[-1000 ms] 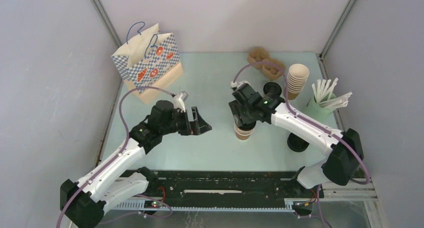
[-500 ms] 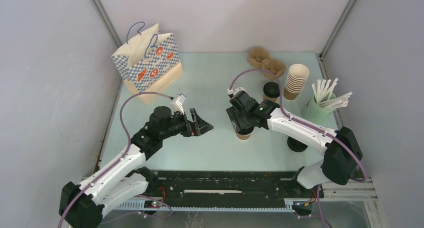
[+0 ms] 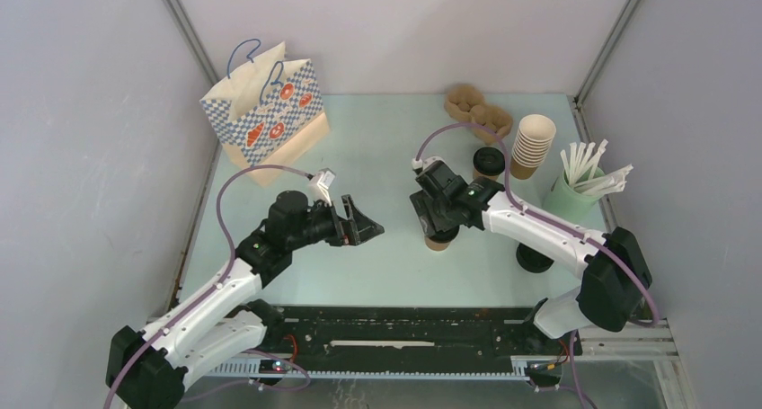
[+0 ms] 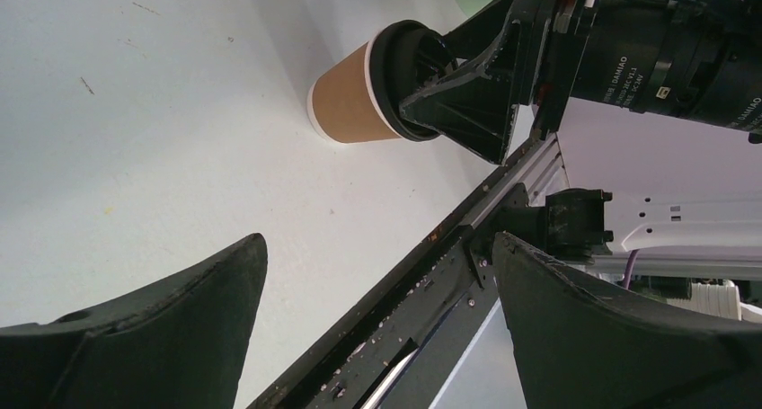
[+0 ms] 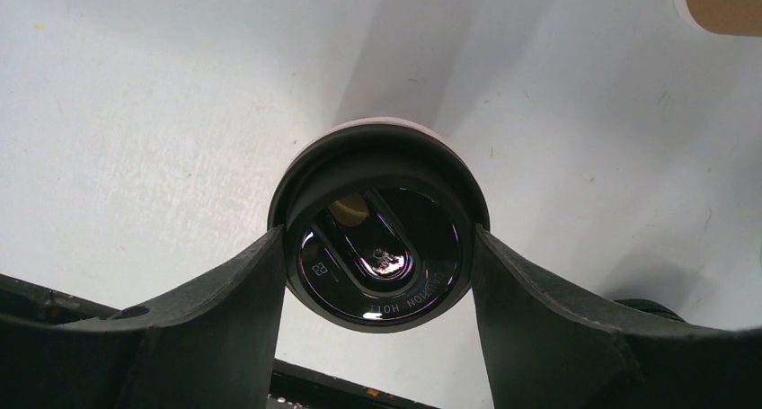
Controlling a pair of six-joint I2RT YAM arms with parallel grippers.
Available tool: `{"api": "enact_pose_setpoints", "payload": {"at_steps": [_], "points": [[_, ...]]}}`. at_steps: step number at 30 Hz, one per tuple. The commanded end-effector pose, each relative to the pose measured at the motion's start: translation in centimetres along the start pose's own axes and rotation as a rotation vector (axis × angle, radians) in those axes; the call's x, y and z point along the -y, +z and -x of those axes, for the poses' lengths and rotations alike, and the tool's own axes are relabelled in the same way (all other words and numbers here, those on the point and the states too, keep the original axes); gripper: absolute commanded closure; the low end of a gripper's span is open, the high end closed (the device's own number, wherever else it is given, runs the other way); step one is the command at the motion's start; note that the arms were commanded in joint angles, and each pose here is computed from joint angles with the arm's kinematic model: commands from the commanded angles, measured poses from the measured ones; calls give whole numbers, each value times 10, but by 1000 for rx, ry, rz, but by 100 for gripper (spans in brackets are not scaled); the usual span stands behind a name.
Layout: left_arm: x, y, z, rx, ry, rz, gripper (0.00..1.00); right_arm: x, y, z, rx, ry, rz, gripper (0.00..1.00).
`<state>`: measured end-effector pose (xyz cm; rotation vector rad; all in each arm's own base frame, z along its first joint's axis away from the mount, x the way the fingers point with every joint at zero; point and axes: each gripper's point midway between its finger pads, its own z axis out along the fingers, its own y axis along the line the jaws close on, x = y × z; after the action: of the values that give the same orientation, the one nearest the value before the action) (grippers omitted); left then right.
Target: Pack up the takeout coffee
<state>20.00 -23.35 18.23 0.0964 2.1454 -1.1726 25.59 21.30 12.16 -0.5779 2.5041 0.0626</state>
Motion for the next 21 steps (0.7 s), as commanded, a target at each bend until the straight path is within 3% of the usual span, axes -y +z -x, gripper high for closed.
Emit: {"api": "enact_pose_setpoints", "payload": {"at_steps": [1,18,21], "points": [[7,0,4,14,26,-41,0,3,-7,11,26,15,6,37],[8,-3,1,9,32,-55,0,8,9,13,6,30,17,34],[9,-3,1,7,37,-57,0,8,12,10,-13,28,20,30]]}}
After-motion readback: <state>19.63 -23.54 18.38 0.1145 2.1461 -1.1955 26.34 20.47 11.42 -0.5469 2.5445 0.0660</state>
